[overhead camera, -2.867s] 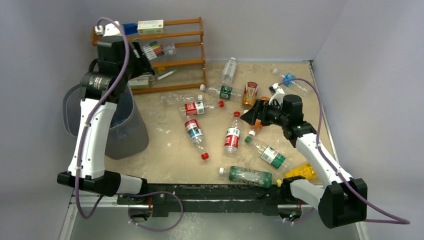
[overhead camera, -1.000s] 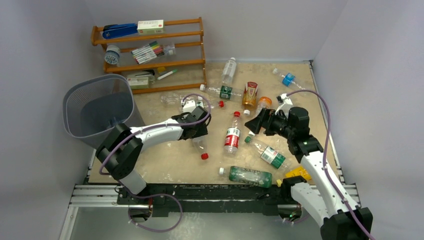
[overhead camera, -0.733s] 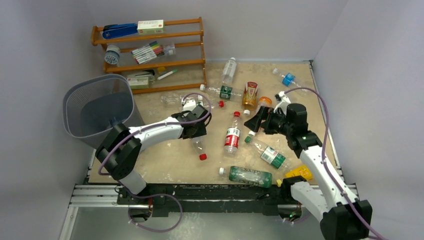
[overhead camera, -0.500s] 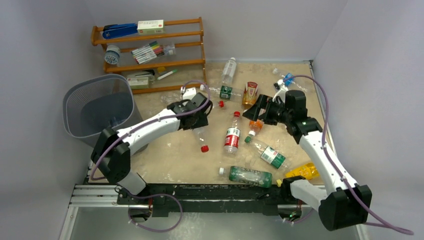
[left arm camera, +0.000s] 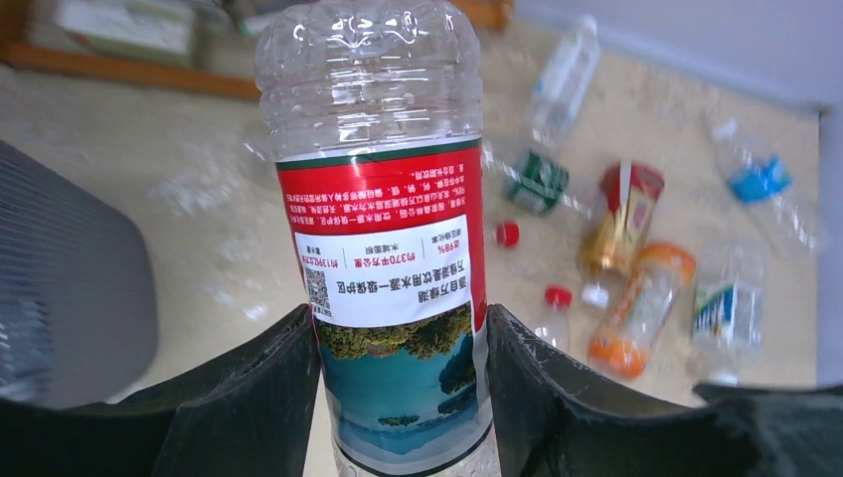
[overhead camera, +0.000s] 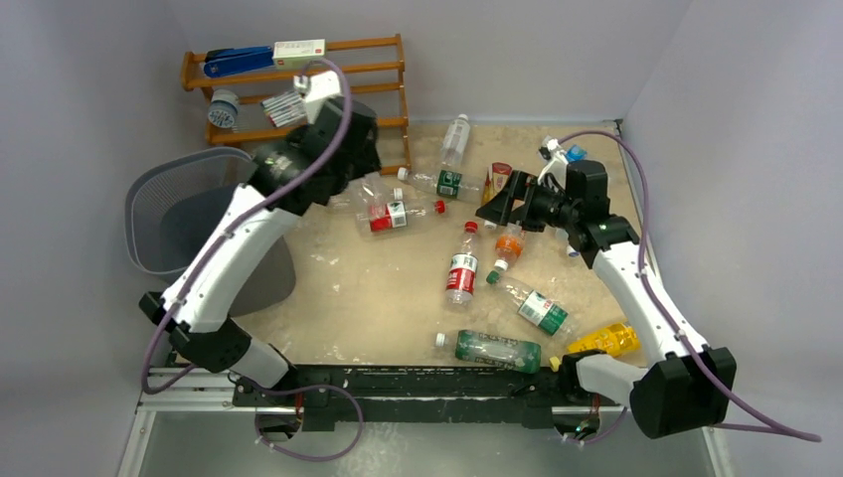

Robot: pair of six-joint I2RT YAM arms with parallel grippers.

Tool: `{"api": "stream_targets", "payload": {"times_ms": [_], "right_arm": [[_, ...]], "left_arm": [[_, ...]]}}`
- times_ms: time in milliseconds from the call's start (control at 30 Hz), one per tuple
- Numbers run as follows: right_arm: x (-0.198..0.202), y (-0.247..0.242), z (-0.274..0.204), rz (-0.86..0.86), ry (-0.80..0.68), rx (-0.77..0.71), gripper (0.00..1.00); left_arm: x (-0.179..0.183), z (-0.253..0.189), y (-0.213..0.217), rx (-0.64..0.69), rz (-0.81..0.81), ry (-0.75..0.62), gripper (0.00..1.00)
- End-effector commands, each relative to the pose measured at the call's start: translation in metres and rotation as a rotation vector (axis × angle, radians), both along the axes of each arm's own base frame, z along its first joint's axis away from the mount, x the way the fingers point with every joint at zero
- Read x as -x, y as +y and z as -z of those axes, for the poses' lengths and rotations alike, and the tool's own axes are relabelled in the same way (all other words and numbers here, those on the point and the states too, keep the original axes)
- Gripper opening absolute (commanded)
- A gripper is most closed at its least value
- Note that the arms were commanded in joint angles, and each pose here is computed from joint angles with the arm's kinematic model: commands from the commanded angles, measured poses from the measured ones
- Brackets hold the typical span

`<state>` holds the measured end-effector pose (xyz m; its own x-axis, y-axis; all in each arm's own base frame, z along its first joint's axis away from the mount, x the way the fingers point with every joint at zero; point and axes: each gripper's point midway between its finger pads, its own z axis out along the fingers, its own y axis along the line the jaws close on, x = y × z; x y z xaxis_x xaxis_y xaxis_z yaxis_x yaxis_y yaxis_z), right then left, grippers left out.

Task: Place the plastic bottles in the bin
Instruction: Pick up the plastic bottle at the center of the board, then place the plastic bottle in the trash bin.

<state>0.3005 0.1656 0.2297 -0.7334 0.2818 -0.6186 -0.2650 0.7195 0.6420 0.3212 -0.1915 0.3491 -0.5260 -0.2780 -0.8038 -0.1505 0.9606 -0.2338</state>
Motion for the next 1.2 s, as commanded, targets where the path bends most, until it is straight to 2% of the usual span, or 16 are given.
{"api": "stream_targets", "payload": {"times_ms": [0, 233, 600, 867, 1167], "right_arm": [[-0.003, 0.010, -0.009, -0.075, -0.055, -0.024, 0.98], [0.012, 0.010, -0.006, -0.121, -0.050, -0.006, 0.98], [0.046, 0.010, 0.003, -0.151, -0.046, -0.042, 0.98], [0.049, 0.012, 0.008, -0.167, -0.033, -0.058, 0.98], [0.048, 0.012, 0.002, -0.170, -0.046, -0.053, 0.98]], "left_arm": [[0.007, -0.050, 0.083, -0.097, -0.158, -0.070, 0.53], [0.013, -0.091, 0.160, -0.160, -0.404, -0.159, 0.57], [0.030, -0.087, 0.245, -0.221, -0.673, -0.126, 0.60], [0.046, -0.082, 0.280, -0.273, -0.781, -0.085, 0.61], [0.066, -0.043, 0.301, -0.344, -0.875, -0.015, 0.69]]}}
